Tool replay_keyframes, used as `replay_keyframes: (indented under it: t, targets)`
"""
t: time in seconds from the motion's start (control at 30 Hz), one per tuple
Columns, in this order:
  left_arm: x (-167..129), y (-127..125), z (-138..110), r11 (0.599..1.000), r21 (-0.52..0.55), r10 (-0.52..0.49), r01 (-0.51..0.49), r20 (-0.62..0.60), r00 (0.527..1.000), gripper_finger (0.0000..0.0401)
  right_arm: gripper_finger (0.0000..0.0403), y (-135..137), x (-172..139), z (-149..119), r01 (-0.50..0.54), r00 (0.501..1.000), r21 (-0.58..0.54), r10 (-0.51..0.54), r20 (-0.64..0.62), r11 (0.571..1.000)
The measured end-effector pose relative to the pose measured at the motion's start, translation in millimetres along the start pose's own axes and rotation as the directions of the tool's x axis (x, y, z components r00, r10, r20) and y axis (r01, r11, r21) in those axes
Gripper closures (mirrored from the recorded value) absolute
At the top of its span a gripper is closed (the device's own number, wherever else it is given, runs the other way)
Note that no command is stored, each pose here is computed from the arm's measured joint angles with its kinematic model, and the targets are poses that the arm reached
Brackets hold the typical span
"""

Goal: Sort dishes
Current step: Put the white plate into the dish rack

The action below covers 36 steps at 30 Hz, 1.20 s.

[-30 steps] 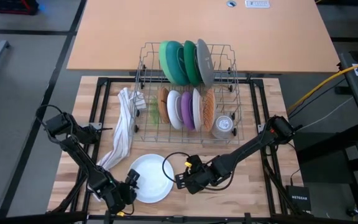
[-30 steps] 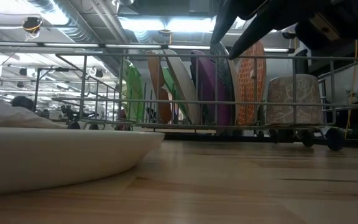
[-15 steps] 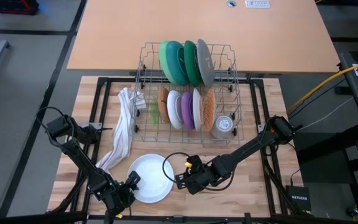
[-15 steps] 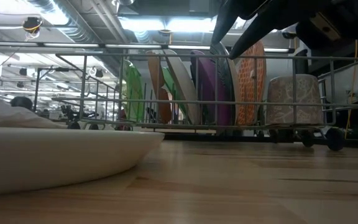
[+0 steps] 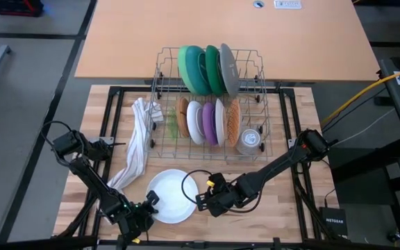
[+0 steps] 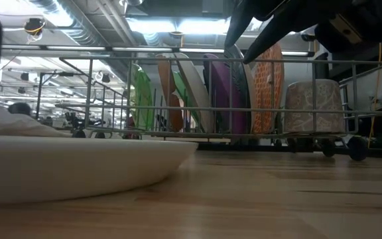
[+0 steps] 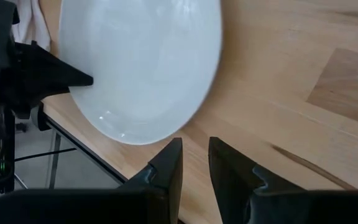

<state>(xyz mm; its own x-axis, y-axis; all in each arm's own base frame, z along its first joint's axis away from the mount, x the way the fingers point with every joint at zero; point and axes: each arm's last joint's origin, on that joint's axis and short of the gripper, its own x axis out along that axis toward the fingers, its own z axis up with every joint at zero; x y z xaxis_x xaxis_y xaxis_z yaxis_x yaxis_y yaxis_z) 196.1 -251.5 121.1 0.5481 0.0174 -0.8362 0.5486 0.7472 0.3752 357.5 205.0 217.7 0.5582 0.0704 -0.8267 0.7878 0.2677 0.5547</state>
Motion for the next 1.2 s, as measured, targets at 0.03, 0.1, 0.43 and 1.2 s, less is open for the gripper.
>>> replay_keyframes:
  t: [0.03, 0.1, 0.43, 1.2]
  targets:
    - [0, 0, 0, 1.000, -0.008, 0.006, -0.006, 0.004, 1.000, 0.0375, 0.0320, 0, 0, 0, 0.000, 1.000, 0.000, 0.000, 0.000, 1.000]
    - [1, 1, 2, 0.999, -0.032, 0.014, -0.013, 0.019, 1.000, 0.0376, 0.0320, 0, 0, 0, 0.000, 1.000, -0.001, 0.000, 0.000, 1.000]
    - [-3, 2, 17, 0.982, -0.183, 0.061, -0.041, 0.105, 0.993, 0.0376, 0.0320, 2, -10, 2, -0.021, 1.000, -0.028, 0.022, 0.018, 0.999]
    - [-79, 36, 77, 0.814, -0.568, 0.124, 0.122, 0.375, 0.919, 0.0401, 0.0320, 14, -118, 5, -0.226, 0.937, -0.318, 0.294, 0.186, 0.921]
